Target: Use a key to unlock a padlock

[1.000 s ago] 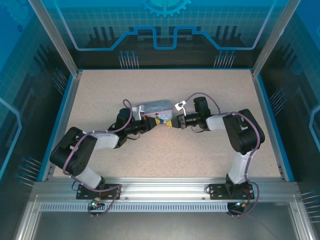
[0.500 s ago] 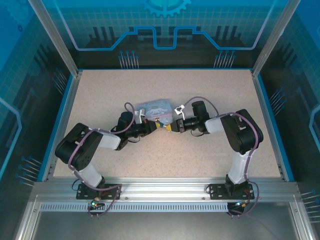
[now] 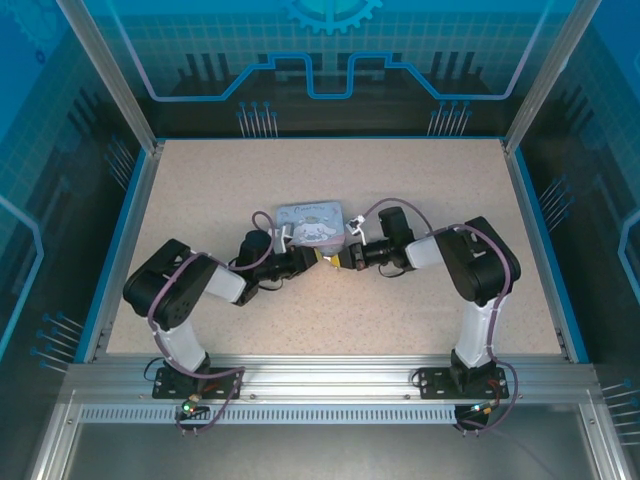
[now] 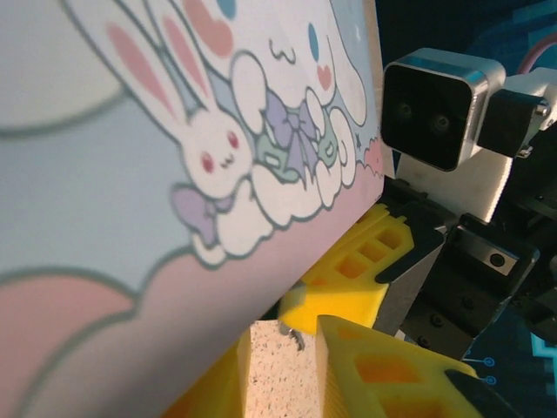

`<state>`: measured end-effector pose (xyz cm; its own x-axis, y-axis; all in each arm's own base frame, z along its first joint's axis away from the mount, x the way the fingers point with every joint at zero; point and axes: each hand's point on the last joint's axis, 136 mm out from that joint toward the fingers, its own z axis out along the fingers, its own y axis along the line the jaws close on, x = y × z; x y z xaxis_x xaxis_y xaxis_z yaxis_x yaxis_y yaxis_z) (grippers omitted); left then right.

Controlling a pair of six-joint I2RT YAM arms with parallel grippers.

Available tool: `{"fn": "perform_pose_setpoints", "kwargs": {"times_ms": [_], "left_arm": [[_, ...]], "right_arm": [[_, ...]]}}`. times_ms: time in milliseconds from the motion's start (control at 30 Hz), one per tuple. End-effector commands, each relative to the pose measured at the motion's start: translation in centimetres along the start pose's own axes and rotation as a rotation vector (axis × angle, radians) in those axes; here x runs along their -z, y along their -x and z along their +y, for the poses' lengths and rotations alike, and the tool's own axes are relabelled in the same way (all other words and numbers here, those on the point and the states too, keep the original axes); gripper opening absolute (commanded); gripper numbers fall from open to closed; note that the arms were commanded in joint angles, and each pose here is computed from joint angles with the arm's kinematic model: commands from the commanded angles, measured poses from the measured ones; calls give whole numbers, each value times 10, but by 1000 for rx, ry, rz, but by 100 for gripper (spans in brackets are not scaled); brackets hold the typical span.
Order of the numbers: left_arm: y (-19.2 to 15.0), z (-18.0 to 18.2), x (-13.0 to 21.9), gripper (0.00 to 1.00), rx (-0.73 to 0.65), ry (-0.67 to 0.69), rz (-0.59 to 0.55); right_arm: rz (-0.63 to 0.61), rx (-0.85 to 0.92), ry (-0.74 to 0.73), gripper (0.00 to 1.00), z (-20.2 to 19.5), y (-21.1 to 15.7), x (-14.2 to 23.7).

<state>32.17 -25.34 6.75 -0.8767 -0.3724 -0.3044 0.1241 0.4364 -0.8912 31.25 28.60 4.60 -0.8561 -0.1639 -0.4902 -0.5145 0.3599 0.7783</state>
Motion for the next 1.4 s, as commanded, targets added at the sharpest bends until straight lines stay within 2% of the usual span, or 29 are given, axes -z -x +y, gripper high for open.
{"fn": "perform_pose_setpoints", "kwargs": {"times_ms": [0,300,433,767,933,1133,1367], "left_arm": [[-1,-5,-1,30,-27,-36,-8],[-5,15,0,41,-5,17,-29],[-4,24,4,49,17,63,-52],[-2,32,14,51,24,155,-99],[-2,22,7,59,13,123,-112],[-5,33,-3,60,44,150,-111],[-3,37,16,60,-4,229,-162]], "right_arm": [[24,5,23,0,4,-9,-9],[53,-16,3,0,-3,-20,-15],[62,-25,-10,0,-6,-25,-15],[49,7,-67,0,-2,-19,-5],[55,4,-72,0,-2,-19,-6],[54,0,-77,0,-5,-20,-7],[30,32,-100,0,-1,-14,0]]}}
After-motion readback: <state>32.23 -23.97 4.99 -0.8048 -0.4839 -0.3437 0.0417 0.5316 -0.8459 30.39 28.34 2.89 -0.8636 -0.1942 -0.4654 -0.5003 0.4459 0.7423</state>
